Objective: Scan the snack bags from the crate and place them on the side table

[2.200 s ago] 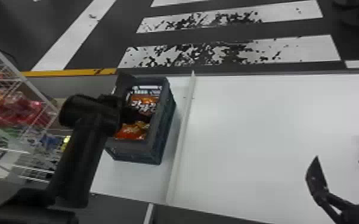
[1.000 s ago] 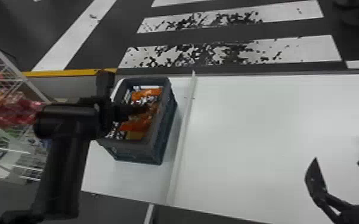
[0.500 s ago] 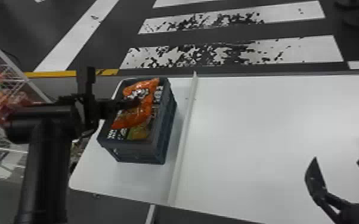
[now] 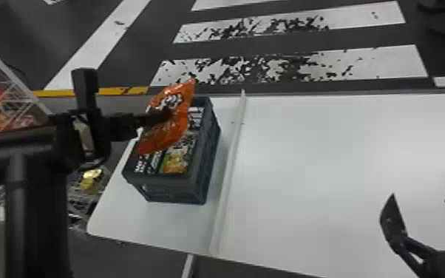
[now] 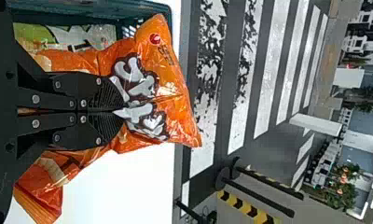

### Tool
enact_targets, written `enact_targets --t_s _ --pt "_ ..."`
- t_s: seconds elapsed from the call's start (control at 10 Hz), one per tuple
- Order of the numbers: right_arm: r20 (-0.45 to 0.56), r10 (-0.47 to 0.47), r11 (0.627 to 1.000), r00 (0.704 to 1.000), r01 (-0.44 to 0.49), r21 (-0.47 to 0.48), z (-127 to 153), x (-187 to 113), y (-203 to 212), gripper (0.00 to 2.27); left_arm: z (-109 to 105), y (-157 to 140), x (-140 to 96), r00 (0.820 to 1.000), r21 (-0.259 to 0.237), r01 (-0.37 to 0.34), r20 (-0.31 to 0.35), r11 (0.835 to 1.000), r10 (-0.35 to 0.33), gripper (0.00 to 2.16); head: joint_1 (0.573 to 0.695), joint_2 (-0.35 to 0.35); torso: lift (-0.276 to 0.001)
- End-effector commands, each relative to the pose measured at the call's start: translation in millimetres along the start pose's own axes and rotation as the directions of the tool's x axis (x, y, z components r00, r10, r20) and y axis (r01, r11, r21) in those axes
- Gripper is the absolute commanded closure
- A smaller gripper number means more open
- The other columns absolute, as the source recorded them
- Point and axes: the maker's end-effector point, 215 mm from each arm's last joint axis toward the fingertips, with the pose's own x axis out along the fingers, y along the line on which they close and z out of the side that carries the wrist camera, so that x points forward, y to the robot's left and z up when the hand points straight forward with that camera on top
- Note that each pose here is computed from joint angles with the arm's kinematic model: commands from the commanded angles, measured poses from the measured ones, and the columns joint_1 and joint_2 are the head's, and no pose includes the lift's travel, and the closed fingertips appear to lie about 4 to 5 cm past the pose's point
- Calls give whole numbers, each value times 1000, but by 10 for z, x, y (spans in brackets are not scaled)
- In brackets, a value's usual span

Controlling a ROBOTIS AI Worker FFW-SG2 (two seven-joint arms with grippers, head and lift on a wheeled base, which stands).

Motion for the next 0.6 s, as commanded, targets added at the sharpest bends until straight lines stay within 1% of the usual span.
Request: enact_targets --t_s 0.0,0.1,0.2,0.3,0.5 --pt "5 1 1000 1000 -1 2 18 8 14 87 5 -397 -10 998 -12 59 -1 998 -59 2135 695 271 -50" --pt "5 3 1000 1000 -3 3 17 8 23 87 -29 -651 37 996 -15 92 0 996 -92 2135 695 248 -50" --pt "6 3 1000 1000 -3 3 25 9 24 87 -53 -983 120 992 -3 127 8 992 -127 2135 695 231 -50" --pt "11 1 1000 1000 -1 3 42 11 21 87 -112 -1279 235 988 3 152 5 988 -152 2138 695 199 -50" --pt "17 -3 1000 1000 3 5 60 -5 13 87 -212 -1982 521 975 14 223 -1 975 -223 2138 695 110 -50"
